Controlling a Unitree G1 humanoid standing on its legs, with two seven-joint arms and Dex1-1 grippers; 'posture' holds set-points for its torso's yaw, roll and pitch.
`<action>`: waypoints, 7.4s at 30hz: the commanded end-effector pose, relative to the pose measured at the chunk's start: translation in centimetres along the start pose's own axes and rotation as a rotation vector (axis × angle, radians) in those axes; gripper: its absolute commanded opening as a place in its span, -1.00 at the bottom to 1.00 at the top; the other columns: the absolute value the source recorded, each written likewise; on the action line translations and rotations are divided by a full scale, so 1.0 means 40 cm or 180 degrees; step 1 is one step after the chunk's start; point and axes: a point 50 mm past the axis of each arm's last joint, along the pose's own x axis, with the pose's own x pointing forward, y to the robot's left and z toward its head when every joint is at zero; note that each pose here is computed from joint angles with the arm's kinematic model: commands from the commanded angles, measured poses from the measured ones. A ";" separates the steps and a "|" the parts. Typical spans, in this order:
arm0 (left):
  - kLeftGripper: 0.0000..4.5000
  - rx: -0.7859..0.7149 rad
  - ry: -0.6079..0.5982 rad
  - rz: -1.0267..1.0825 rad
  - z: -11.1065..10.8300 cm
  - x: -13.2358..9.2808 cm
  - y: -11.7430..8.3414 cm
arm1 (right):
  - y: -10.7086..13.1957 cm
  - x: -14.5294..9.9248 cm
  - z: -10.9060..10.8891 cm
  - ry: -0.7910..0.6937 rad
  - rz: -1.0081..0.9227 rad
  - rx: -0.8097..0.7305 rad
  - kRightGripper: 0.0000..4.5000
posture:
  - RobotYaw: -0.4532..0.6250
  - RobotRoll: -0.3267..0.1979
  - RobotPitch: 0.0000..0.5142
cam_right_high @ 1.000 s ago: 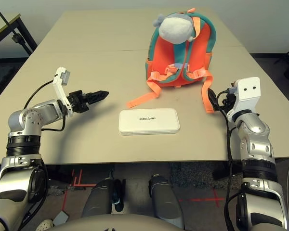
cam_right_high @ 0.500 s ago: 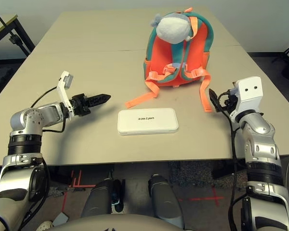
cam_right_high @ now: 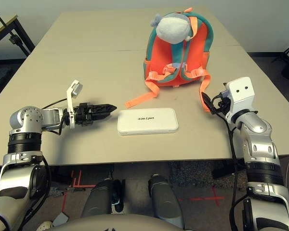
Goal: Put the pencil case into the backpack and zip it.
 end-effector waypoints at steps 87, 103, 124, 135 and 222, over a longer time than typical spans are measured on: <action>-0.42 0.0663 -0.0934 -0.0658 0.107 0.006 -0.132 | 0.286 0.023 -0.022 0.0345 0.1935 -0.0315 -0.83 | -0.60 0.25 -0.58; -0.42 0.1185 -0.2098 -0.0352 0.281 -0.173 -0.203 | 0.115 0.009 0.080 0.0271 0.0943 0.0317 1.00 | -0.59 0.25 -0.58; -0.42 0.1225 -0.2158 -0.0281 0.295 -0.109 -0.200 | 0.062 0.164 0.231 -0.0451 0.0145 0.1705 1.00 | -0.60 0.25 -0.68; -0.42 0.1249 -0.2190 -0.0268 0.288 -0.109 -0.207 | 0.082 0.271 0.201 -0.0362 0.0065 0.1661 1.00 | -0.52 0.25 -0.69; -0.43 0.3240 -0.0941 -0.0964 0.325 -0.120 -0.430 | 0.307 -0.016 0.172 -0.0131 0.1010 0.1688 -0.85 | -0.66 0.25 -0.59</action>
